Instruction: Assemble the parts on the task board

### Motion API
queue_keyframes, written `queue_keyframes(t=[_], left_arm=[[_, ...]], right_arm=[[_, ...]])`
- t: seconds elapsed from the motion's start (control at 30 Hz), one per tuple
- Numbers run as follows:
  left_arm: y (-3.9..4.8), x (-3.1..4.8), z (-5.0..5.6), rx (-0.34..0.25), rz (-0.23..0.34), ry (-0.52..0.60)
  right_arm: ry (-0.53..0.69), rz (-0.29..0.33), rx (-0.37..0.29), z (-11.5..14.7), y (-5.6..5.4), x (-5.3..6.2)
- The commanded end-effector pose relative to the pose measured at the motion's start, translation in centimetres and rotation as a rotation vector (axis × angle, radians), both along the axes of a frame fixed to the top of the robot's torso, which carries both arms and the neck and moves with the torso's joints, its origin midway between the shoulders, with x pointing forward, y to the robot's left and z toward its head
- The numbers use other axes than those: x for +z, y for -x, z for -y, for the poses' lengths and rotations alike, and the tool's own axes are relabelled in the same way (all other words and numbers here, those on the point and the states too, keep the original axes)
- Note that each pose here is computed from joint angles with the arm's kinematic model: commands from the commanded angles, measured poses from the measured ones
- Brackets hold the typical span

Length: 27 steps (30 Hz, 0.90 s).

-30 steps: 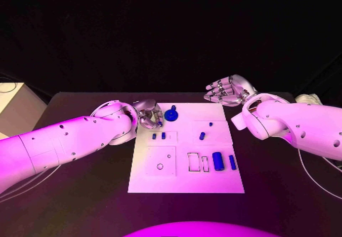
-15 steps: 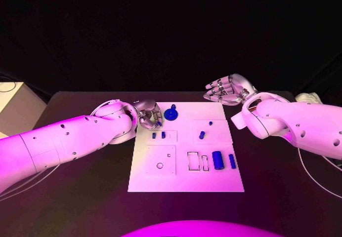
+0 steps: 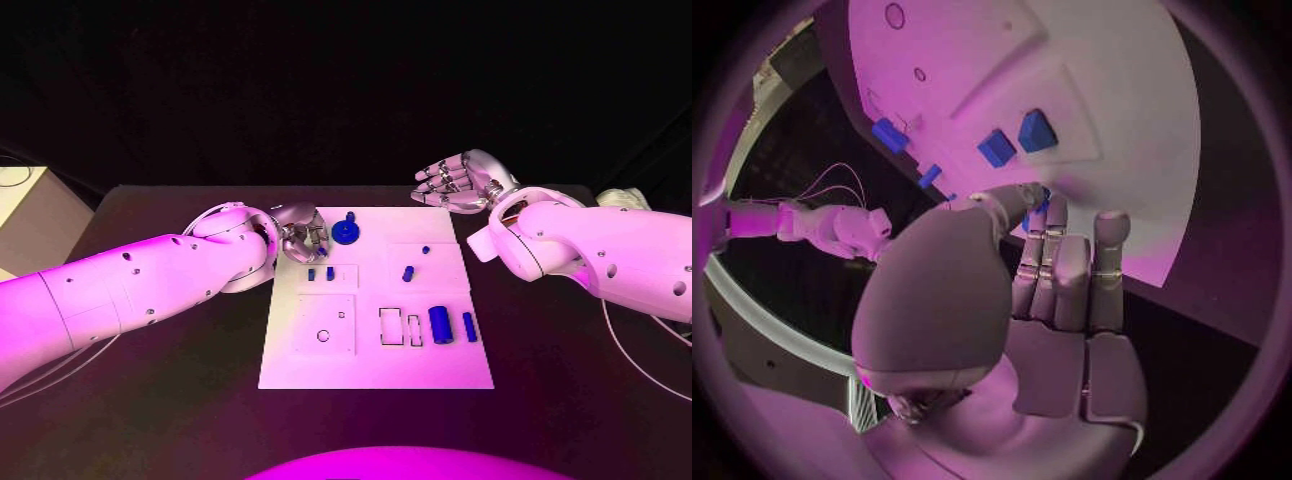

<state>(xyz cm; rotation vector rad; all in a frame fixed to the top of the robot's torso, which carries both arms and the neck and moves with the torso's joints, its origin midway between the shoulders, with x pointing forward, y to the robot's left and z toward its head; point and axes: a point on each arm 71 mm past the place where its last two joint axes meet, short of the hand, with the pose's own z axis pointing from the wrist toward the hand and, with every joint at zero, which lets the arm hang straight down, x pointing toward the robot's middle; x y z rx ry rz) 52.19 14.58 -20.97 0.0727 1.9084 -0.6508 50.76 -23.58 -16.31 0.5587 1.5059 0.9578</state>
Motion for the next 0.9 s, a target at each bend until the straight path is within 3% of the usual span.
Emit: queue_keyframes(t=[0.03, 0.43, 0.9], left_arm=[[0.34, -0.18, 0.59, -0.035, -0.012, 0.003], [0.39, -0.11, 0.8, -0.041, 0.007, -0.009], [0.33, -0.55, 0.84, -0.036, -0.025, -0.063]], right_arm=[[0.006, 0.002, 0.019, -0.19, 0.07, -0.01], [0.007, 0.006, 0.02, -0.15, 0.12, 0.03], [0.009, 0.003, 0.021, -0.13, 0.14, 0.01]])
